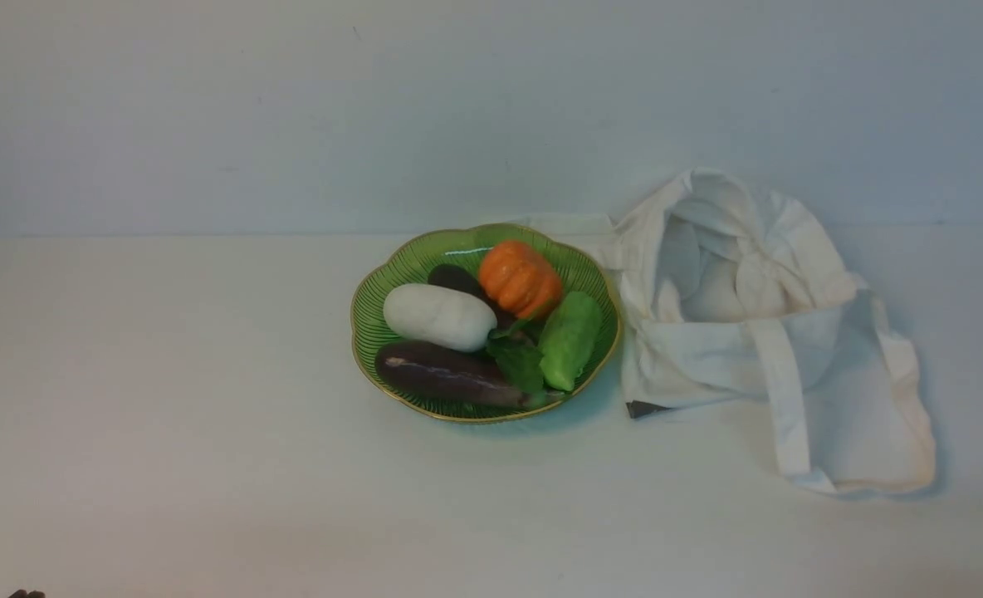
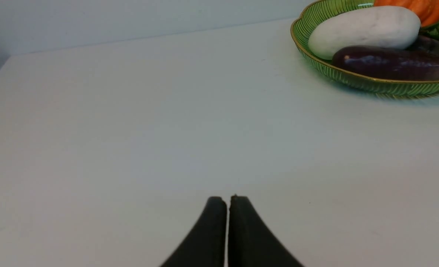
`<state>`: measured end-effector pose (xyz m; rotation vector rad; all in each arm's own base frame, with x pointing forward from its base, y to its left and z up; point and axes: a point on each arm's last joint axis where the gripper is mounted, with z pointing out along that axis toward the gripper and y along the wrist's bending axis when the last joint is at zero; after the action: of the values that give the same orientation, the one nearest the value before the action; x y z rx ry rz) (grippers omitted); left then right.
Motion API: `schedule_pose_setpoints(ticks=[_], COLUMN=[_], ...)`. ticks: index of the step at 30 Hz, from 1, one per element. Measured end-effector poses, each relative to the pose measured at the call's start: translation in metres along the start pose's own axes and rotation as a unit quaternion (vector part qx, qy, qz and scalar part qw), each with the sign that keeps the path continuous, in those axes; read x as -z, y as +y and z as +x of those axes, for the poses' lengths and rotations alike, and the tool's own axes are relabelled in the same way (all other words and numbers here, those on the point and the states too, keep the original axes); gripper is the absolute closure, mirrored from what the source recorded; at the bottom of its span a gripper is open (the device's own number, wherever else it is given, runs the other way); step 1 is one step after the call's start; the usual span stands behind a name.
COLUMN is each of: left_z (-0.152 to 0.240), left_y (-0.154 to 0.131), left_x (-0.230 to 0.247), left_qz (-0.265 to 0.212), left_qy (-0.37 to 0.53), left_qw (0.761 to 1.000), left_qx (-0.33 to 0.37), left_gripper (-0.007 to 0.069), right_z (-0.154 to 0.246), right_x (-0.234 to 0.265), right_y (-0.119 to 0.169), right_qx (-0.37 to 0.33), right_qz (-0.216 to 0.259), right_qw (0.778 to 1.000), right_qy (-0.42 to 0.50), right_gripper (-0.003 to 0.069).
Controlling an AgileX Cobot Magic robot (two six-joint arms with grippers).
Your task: Take vegetables from cloth bag on white table place on plate.
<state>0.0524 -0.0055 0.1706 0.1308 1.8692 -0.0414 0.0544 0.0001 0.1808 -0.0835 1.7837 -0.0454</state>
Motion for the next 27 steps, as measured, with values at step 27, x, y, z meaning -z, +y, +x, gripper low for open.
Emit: schedule_pose_setpoints(ticks=[27], left_z=[0.0], left_y=[0.0], left_x=[0.0], left_qz=[0.0], left_qy=[0.0], left_qw=[1.0], left_qx=[0.0], left_gripper=[0.063], right_z=[0.0], right_x=[0.0], right_y=[0.0], right_qx=[-0.007], right_qz=[0.0], right_qw=[1.0], right_qy=[0.0], right_gripper=[0.0673])
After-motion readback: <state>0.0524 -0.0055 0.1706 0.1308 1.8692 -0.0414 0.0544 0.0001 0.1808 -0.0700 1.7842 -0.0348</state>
